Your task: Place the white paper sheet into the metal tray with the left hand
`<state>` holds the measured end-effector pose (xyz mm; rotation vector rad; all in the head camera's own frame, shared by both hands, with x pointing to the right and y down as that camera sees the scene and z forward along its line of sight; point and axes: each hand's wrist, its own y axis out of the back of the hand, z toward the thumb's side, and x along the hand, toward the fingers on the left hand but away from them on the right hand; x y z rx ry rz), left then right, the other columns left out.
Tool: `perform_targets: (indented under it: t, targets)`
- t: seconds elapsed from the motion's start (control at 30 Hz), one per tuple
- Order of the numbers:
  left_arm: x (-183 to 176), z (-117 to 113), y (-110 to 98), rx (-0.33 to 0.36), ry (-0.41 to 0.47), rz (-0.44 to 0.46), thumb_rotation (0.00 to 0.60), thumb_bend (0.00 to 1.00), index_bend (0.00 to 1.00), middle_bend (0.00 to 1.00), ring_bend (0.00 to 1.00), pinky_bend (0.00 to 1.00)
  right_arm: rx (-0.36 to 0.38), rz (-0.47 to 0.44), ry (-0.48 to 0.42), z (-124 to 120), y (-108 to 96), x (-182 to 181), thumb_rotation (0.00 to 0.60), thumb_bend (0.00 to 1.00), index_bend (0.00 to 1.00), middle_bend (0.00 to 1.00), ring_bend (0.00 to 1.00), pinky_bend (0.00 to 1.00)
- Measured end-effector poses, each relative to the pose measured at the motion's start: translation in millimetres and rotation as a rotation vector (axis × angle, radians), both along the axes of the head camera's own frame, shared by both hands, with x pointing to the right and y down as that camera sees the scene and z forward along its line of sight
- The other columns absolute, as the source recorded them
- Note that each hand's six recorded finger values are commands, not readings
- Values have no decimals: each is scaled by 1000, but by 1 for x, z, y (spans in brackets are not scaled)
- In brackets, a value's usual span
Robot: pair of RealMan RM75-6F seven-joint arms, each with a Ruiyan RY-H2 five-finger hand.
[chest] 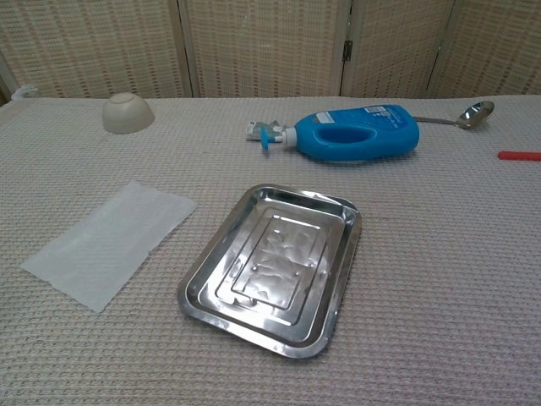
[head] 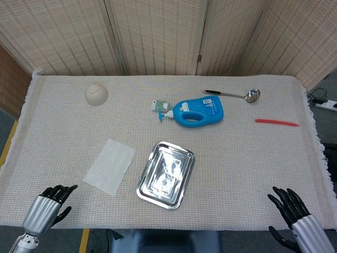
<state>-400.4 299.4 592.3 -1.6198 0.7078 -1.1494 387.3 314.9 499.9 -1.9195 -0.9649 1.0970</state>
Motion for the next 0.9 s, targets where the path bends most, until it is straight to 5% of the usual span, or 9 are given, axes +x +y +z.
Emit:
perform_targets:
  t: [0.07,0.13,0.43,0.9]
  targets:
    - [1,8,-5,0,21,4,600,195,388,996,962,1000,12,5,-7,3,-2,-2,600,380,0,0,0,0]
    - [3,16,-10,-1,42,12,600,195,395,1000,1000,1000,17,13,-9,8,-5,-1,600,380,0,0,0,0]
    - [12,48,-33,-10,120,51,600,203,465,1000,1000,1000,-25,79,-3,31,-25,11,600,380,0,0,0,0]
    - [23,85,-40,1,75,119,600,246,487,1000,1000,1000,-54,120,7,42,-34,19,600,380,0,0,0,0]
